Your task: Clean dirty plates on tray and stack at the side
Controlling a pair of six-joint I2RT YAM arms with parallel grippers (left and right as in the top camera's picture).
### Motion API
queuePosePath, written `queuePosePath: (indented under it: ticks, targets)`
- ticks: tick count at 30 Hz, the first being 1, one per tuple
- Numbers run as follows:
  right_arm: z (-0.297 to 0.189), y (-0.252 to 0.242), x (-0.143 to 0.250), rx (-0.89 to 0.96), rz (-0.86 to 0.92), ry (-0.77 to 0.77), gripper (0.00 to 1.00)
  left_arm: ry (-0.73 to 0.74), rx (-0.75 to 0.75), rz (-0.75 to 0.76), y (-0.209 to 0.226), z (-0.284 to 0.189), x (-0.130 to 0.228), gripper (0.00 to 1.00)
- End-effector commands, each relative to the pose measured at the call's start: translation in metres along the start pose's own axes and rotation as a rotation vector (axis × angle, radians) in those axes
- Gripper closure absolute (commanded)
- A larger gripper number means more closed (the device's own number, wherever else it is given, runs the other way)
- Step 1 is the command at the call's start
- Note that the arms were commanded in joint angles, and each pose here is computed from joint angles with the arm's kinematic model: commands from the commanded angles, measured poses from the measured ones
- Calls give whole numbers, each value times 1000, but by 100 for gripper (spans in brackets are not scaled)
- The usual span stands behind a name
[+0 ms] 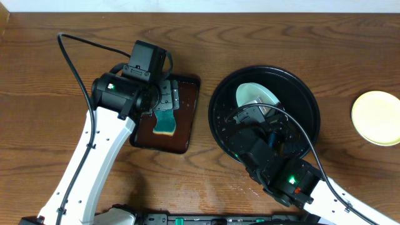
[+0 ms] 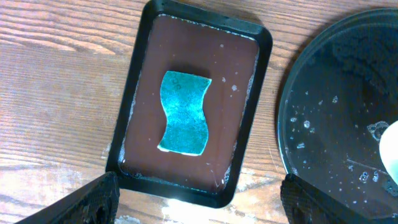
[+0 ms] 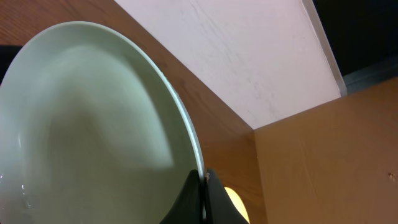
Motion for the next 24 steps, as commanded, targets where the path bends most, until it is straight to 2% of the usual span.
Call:
queuePosePath:
  ticks: [1,14,19,21,24]
  targets:
    - [-4,-8,-1,32,12,-2,99,-6,2,6,0,-2,-2,17]
    - [-3,-9,-2,33,43,-4,99,-6,1,6,0,-2,-2,17]
    - [11,-11,8,10,211,37,99,-6,2,6,0,-2,-2,17]
    - [24,-7,14,-53,300,63,99,-6,2,6,0,-2,-2,17]
    - [46,7,24,-248,437,93,99,-6,2,6,0,-2,-2,17]
Point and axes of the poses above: each gripper's point midway between its finger pads, its own z axis out along the fingers, its own y axis along the line the jaws close on, x = y × z, the point moved 3 cm from there along -z, back along the fingers, and after that the axes turned 13 degrees about -z, right-handed, at the moved point
